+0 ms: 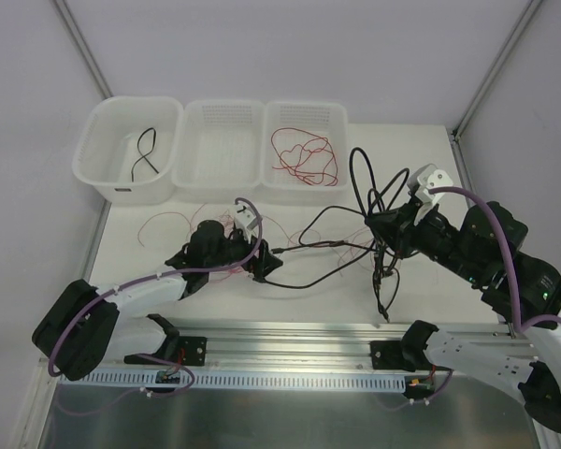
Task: Untangle the cables
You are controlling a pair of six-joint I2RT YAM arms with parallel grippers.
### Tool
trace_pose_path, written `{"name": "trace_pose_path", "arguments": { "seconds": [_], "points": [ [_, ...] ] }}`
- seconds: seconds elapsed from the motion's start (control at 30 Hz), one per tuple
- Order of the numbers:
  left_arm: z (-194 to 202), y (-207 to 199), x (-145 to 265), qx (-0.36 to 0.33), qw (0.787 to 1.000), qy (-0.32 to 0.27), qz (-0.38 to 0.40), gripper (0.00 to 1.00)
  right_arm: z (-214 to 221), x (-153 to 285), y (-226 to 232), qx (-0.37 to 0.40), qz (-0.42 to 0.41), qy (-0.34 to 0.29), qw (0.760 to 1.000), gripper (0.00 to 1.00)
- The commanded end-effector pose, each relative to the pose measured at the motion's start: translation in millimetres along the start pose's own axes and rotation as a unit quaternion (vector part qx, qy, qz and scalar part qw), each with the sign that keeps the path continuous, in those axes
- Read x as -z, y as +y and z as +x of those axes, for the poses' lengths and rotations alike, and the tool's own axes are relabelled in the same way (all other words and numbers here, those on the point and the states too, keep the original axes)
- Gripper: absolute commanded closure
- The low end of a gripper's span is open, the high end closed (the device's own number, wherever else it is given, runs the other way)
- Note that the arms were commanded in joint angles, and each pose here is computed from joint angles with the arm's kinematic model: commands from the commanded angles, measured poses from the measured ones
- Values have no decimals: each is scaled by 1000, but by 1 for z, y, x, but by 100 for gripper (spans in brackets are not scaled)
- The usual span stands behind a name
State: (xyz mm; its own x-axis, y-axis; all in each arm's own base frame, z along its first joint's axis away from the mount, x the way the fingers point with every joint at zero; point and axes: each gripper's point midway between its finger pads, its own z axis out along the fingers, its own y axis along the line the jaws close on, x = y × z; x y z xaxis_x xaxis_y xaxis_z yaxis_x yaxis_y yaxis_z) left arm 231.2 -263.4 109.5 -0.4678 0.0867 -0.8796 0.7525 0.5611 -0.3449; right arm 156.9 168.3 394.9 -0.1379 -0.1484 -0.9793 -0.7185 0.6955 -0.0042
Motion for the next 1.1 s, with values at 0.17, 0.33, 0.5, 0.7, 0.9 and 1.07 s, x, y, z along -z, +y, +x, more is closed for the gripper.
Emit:
{"name": "trace_pose_path", "arguments": {
  "seconds": [0.17,0.33,0.5,0.7,0.9,1.07],
  "points": [
    [5,3,4,-3,999,-36,0,19,-43,12,2,-3,-8,-79,997,99],
    [13,-2,-3,4,1000,-27,13,22,-41,9,3,-5,-10,-75,997,99],
    [20,-6,-23,8,1000,-8,26,25,-43,9,4,-9,-13,-79,997,99],
    [20,1,-37,11,1000,-14,10,38,-44,9,5,-10,-17,-79,997,99],
    [3,4,-37,-4,999,-42,-3,86,-41,6,4,-11,-13,-74,997,99],
    [-8,24,-20,-5,995,-65,-77,100,-34,10,-7,-5,18,-64,998,99]
  ]
}}
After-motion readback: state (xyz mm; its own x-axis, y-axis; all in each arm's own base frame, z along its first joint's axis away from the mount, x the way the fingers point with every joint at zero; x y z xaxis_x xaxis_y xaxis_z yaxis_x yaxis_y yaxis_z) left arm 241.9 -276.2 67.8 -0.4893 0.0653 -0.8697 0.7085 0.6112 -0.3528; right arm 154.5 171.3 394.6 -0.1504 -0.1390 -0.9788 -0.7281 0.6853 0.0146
